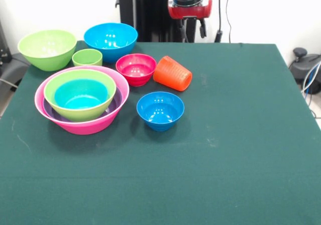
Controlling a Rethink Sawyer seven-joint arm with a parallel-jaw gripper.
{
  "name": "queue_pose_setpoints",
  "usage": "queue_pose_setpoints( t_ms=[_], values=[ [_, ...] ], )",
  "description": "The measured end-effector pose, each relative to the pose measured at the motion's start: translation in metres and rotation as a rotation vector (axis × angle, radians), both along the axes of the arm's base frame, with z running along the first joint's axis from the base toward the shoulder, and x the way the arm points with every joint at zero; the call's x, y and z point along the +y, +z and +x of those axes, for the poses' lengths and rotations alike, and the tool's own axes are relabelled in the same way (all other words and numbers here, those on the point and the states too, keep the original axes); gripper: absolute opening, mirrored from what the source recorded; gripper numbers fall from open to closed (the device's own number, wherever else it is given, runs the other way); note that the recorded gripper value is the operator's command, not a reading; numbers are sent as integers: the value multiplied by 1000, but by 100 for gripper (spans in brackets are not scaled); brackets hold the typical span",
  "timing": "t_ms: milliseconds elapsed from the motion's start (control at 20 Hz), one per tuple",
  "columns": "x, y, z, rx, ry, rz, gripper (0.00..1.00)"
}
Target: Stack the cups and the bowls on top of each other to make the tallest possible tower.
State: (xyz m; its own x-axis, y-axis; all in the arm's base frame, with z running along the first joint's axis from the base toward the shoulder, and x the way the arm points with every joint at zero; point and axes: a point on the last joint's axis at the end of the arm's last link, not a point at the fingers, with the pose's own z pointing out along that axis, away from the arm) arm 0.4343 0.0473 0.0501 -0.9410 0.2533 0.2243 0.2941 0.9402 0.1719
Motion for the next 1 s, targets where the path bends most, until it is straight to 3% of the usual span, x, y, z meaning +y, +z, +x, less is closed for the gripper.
queue_pose_setpoints(
  t_ms=[450,1000],
  values=[
    [-10,6,16,-5,98,-58,100],
    [-45,8,43,-52,92,-97,100]
  ],
)
